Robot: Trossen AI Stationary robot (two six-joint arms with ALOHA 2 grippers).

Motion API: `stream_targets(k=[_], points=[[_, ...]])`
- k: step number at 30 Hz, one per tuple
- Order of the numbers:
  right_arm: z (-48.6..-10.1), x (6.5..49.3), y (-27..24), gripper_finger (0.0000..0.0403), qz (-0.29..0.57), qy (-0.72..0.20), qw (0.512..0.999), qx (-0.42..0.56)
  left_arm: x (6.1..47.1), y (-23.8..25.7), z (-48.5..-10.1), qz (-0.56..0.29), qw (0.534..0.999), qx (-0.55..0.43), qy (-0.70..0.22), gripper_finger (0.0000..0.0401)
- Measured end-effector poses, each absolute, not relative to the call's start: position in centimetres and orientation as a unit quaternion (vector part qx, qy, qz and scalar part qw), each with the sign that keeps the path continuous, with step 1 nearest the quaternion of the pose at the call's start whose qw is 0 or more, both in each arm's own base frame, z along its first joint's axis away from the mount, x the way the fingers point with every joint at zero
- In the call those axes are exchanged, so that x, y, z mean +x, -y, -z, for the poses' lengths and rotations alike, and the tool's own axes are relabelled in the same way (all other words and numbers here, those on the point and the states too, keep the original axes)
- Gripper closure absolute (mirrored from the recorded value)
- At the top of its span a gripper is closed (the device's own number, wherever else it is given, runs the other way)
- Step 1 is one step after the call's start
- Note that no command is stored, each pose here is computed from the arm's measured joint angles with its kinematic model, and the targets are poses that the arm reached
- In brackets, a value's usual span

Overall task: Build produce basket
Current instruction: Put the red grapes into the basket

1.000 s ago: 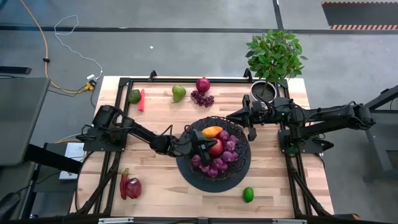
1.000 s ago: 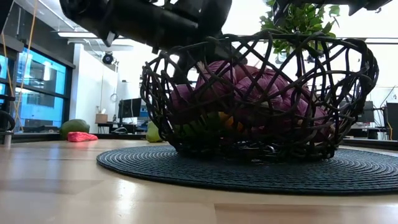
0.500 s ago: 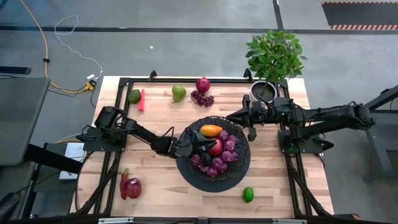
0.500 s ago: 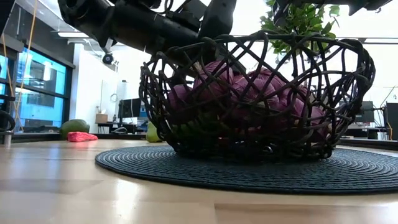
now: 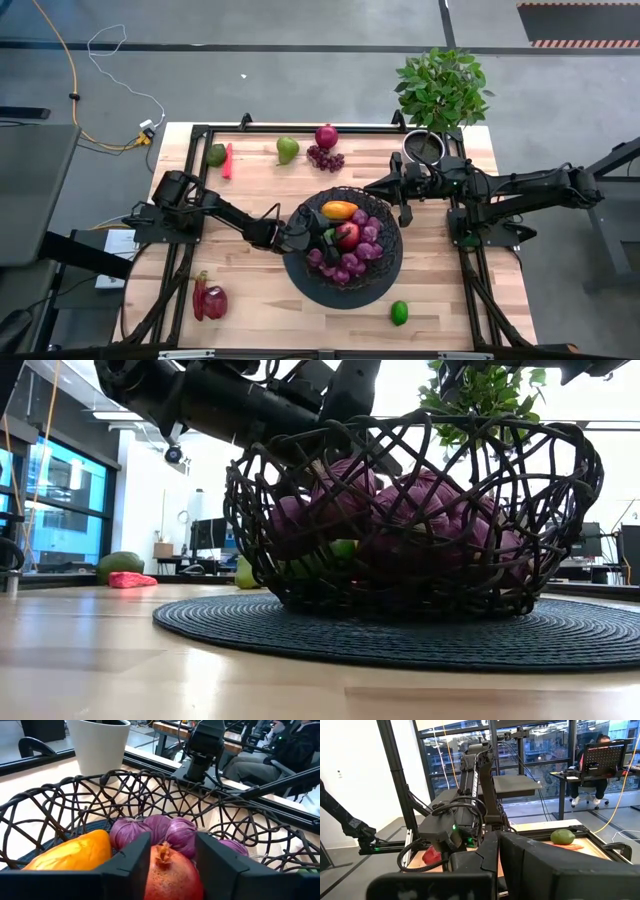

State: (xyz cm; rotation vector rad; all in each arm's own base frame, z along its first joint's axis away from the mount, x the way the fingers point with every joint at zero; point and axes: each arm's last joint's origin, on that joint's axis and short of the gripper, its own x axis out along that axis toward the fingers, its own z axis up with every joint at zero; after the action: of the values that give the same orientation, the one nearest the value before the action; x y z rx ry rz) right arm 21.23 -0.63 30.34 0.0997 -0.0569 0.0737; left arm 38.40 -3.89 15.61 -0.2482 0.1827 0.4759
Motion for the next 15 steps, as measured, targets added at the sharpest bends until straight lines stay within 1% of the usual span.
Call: stream_targets(k=[3, 6, 11, 15], points=[[-30.3, 21.2, 0.6, 0.0403, -0.037, 0.028, 0.998, 0.05, 38.2, 3.9, -16.6, -0.232, 0.962, -0.122, -0.08, 0.0224], [-30.3, 21.2, 0.6, 0.0403, -0.037, 0.028, 0.998, 0.05, 37.7, 3.8, -18.5, -0.23, 0.963, -0.123, -0.066, 0.0198], [-30.3, 21.2, 0.6, 0.0403, -0.037, 0.029, 0.998, 0.05, 35.6, 3.1, -23.8, -0.222, 0.97, -0.084, -0.053, 0.0168], [-30.4, 21.2, 0.6, 0.0403, -0.037, 0.029, 0.998, 0.046, 32.3, 1.6, -29.1, -0.208, 0.976, -0.066, -0.029, 0.0163]])
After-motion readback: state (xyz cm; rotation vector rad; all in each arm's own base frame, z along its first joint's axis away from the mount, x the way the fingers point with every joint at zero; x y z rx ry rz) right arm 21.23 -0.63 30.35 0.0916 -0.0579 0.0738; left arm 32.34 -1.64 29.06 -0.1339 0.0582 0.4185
